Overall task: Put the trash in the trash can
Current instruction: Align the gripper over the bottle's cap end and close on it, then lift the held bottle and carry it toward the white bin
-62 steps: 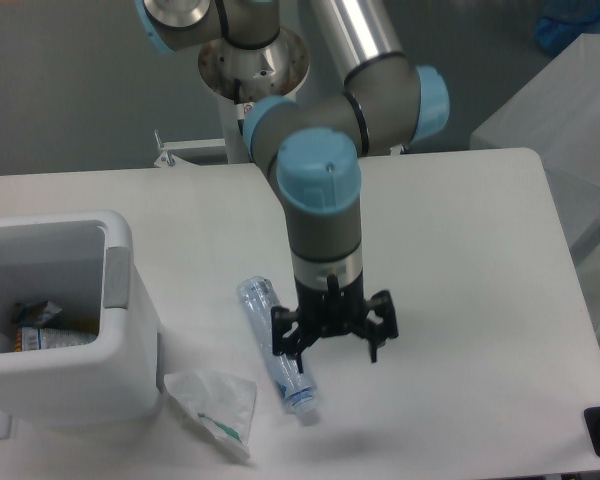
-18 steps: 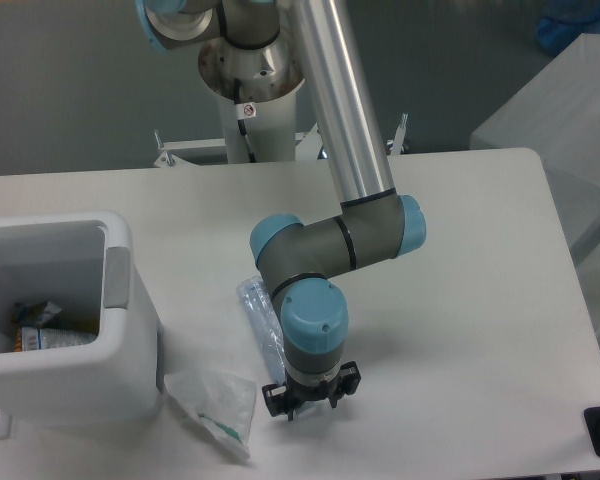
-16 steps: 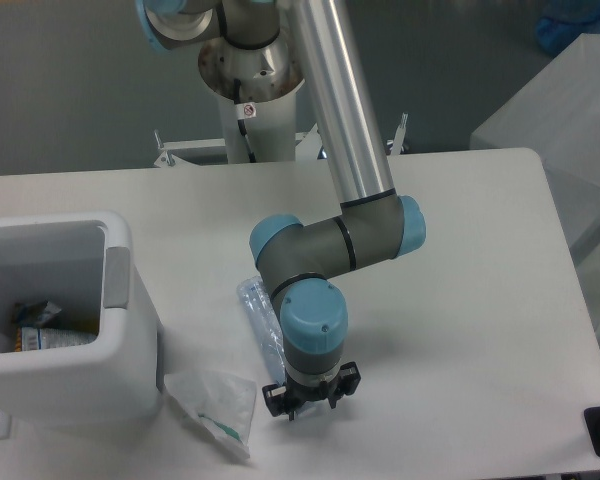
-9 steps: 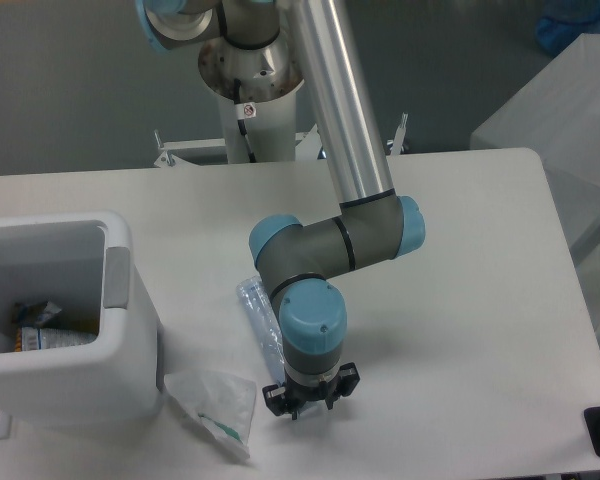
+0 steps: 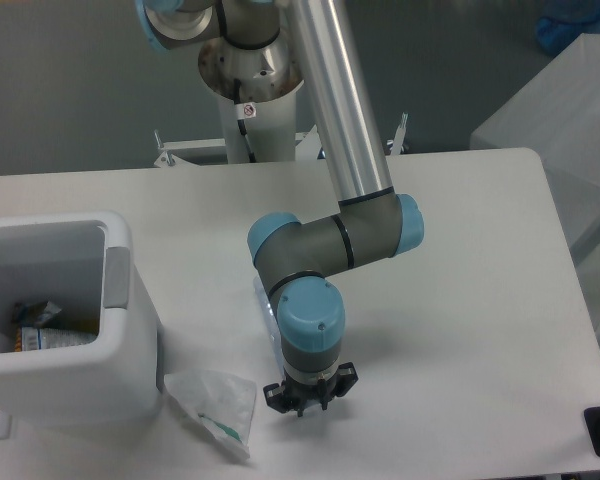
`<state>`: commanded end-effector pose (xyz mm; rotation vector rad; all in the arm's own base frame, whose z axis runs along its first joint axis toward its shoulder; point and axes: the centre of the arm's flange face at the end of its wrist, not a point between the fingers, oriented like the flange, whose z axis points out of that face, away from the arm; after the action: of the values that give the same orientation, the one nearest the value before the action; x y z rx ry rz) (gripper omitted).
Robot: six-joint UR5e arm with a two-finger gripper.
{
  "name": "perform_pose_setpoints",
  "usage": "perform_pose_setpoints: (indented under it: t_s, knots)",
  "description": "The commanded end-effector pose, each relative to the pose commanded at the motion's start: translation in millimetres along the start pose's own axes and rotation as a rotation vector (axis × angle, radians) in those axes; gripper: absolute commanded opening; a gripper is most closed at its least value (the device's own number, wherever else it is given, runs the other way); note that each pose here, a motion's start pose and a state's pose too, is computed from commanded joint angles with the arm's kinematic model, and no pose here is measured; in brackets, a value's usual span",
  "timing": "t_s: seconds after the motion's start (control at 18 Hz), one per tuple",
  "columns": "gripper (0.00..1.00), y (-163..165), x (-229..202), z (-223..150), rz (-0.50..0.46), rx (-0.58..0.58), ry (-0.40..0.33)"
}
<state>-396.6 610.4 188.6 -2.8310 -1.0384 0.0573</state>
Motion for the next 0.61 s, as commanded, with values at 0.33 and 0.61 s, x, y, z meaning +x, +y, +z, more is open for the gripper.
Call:
perform_pose_setpoints:
  t_s: [0.33,0.61]
  knots:
    - [0.34,-3,6,-22,0.014,0.035,0.004]
    - [0.34,-19,5,-134,0.014,0.266,0.069]
